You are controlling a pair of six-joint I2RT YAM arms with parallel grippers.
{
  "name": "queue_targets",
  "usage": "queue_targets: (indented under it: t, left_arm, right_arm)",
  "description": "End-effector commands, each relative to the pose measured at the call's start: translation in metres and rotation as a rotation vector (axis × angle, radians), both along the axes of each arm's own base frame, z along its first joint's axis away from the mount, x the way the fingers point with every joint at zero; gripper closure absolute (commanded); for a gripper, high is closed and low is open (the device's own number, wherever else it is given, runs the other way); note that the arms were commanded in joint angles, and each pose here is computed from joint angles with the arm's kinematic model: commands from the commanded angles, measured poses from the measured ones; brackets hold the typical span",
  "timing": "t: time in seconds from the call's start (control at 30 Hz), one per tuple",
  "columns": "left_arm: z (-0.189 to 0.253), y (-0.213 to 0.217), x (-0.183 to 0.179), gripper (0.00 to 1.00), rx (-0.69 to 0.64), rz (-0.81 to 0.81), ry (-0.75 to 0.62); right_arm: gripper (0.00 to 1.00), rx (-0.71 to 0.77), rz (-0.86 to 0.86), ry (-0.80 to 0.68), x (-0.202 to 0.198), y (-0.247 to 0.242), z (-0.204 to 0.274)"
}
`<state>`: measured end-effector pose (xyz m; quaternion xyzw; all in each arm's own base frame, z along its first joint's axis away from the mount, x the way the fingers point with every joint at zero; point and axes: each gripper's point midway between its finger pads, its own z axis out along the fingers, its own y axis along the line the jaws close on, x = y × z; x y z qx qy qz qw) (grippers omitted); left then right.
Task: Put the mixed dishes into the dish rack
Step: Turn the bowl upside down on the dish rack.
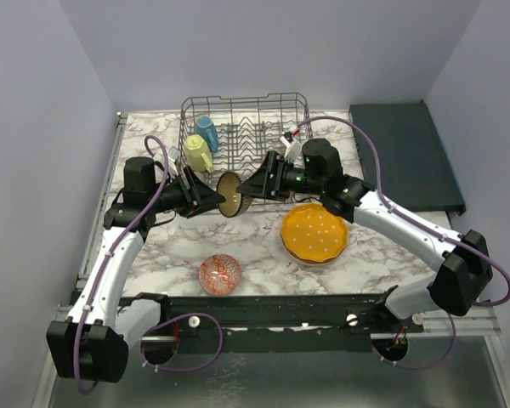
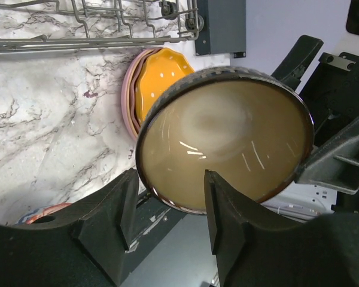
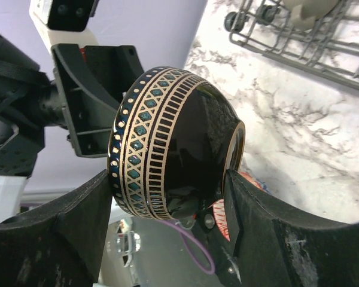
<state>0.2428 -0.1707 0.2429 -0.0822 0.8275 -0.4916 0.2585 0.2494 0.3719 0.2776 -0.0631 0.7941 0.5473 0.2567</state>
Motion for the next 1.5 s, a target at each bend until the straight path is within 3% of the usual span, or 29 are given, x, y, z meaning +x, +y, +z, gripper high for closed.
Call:
queue_targets:
  t: [0.0,0.27,0.6,1.03,1.47]
  left_arm:
    - [0.004,0.003,0.001,0.46,0.03,0.016,-0.056]
    - [-0.008,0.014,0.003,0.43,0.13,0.041,-0.062]
    - [-0.04,0.028,-0.003,0.43,0.253,0.043,-0.056]
    - [-0.053,0.021,-0.011,0.43,0.202,0.017,-0.058]
    - [-0.039,0.024,-0.018,0.43,0.195,0.053,-0.169]
  right_arm:
    - [0.69,-0.04,-0.074,-0.12,0.014,-0.012,0.026]
    - [0.72,-0.146,-0.166,-0.183,0.042,-0.033,0.025]
    - [0.73,-0.472,-0.348,-0.365,0.111,-0.069,0.024]
    - [0.76,-0.84,-0.511,-0.507,0.191,-0.099,0.012]
    - [0.77,-1.169,-0.557,-0.633,0.263,-0.102,-0.021]
